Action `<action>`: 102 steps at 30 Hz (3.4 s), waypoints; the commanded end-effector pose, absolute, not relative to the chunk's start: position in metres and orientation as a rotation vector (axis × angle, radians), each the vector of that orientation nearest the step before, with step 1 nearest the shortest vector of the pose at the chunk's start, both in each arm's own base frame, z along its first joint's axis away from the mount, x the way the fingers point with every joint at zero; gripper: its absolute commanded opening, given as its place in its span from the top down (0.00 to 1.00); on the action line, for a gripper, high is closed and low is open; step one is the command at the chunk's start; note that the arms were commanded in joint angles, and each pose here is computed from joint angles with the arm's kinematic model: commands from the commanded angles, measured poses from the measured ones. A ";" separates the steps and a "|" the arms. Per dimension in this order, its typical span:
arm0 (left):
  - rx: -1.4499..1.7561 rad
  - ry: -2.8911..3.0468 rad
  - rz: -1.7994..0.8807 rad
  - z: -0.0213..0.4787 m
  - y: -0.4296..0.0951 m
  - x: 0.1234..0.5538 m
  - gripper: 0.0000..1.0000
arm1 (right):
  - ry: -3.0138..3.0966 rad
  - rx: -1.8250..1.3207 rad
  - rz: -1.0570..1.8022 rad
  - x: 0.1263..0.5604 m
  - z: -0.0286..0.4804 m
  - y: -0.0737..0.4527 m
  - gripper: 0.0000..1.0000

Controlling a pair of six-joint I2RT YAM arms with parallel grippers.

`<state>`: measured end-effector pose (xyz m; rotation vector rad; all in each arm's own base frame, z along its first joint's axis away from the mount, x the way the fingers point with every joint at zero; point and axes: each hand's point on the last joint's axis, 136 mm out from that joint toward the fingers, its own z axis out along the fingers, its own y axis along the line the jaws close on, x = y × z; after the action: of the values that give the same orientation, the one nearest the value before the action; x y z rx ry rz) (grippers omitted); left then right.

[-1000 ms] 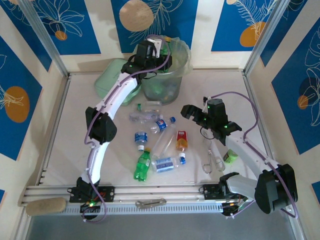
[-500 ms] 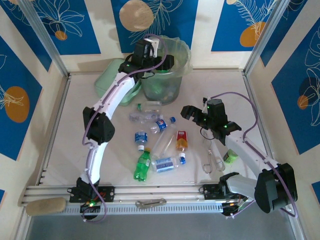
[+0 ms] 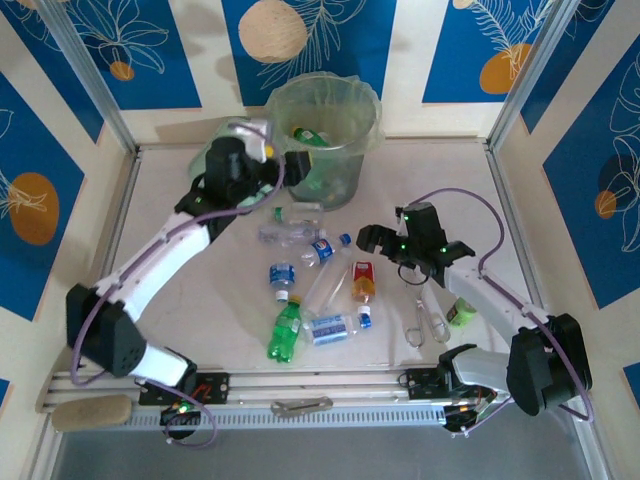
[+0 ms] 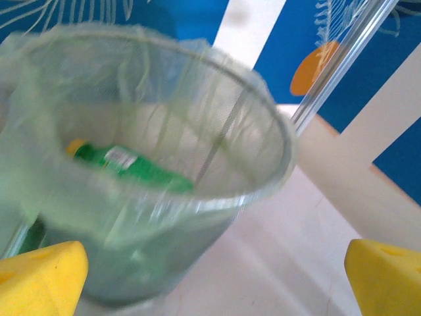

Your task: Put the plastic bottles in the bin

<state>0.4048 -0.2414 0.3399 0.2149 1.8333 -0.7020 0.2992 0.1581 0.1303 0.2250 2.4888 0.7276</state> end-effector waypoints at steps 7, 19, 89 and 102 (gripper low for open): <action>-0.023 1.946 -0.566 0.250 -0.174 0.352 0.00 | 2.674 0.138 0.699 0.262 0.110 0.173 0.01; -0.301 2.025 -0.682 0.172 -0.154 0.321 0.00 | 2.836 0.081 0.496 0.240 0.075 0.188 0.04; -0.428 2.067 -0.584 0.132 -0.098 0.302 0.01 | 1.906 -0.086 0.680 0.482 0.402 0.204 0.47; -0.399 2.091 -0.532 0.123 -0.088 0.286 0.01 | 1.909 -0.165 0.497 0.559 0.397 0.239 0.47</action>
<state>0.2900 -0.0926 0.1315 -0.4103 2.0670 -0.5612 0.5538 0.2430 0.3997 -0.1412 1.8877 0.5757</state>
